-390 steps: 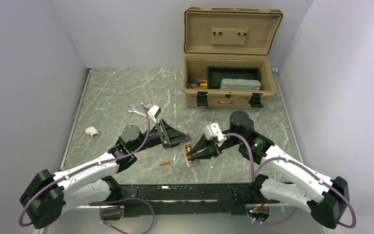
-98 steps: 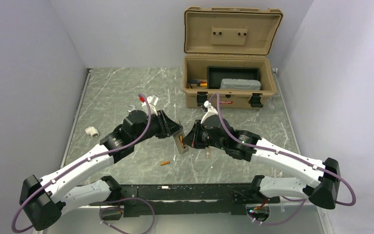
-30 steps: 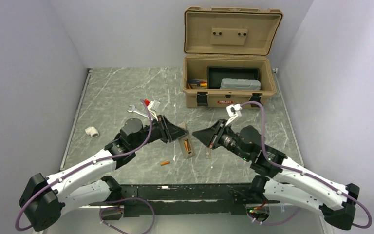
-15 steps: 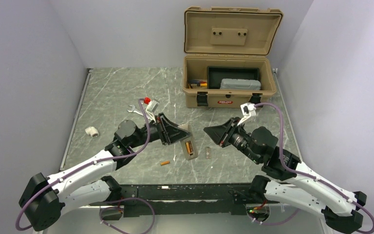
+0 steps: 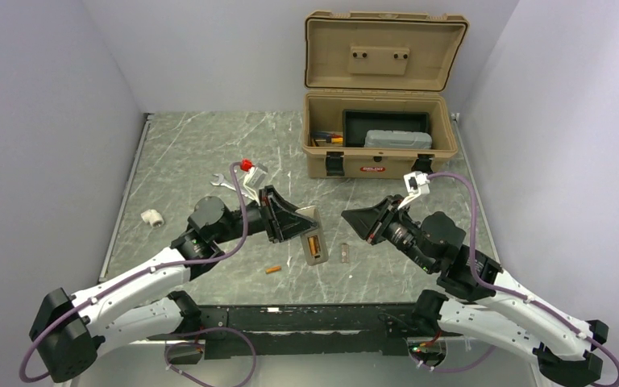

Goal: Load the batteries into the remote control
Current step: Load the battery into the remote control.

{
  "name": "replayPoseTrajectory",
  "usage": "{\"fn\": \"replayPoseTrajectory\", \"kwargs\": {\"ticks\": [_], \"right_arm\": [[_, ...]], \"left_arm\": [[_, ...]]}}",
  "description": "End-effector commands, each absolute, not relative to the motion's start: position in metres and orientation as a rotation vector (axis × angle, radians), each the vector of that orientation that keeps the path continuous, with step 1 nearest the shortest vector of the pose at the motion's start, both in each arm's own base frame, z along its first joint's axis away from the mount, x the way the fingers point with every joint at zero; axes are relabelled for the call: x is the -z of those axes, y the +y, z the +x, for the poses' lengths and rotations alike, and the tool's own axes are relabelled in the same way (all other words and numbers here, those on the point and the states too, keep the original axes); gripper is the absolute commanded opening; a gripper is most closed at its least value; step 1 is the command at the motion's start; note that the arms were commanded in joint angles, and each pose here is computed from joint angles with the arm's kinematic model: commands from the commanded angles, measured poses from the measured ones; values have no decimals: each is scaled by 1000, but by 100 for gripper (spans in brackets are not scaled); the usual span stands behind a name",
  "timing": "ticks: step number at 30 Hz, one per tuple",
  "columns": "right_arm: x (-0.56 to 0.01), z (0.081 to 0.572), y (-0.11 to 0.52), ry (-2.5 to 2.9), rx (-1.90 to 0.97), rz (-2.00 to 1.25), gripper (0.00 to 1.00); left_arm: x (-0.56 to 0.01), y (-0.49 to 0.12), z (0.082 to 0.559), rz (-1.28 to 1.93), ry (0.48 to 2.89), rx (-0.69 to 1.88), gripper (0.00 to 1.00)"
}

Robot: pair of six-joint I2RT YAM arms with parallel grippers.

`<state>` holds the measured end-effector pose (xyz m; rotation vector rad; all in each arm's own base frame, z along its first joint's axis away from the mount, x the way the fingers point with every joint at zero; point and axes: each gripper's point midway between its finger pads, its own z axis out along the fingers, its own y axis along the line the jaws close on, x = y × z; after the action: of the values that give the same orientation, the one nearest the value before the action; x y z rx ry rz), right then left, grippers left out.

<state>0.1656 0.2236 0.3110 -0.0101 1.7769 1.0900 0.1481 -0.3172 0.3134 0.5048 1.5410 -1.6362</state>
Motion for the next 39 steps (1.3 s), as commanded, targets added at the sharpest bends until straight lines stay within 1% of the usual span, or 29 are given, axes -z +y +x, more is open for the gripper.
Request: {"fn": "replayPoseTrajectory", "kwargs": {"ticks": [1,23,29,31,35,37,38,39], "right_arm": [[-309,168,222,1769,-1070,-15,22],[-306,169,229,1783,-1063,-47,22],[-304,170,239,1834,-989,-183,25],[-304,169,245,1850,-974,-237,18],[-307,163,256,1848,-998,-331,13],[-313,158,260,1823,-1029,-365,13],[-316,156,262,1811,-1045,-380,15],[-318,153,264,1802,-1059,-395,20]], "left_arm": [[-348,-313,142,572,1414,1580,0],[-352,-306,139,594,1399,1503,0],[-337,-305,164,412,1588,1444,0],[-331,-304,171,353,1639,1424,0],[-319,-300,186,205,1746,1378,0],[-313,-298,192,146,1807,1342,0],[-308,-297,195,126,1846,1319,0],[-303,-297,197,107,1882,1301,0]]}}
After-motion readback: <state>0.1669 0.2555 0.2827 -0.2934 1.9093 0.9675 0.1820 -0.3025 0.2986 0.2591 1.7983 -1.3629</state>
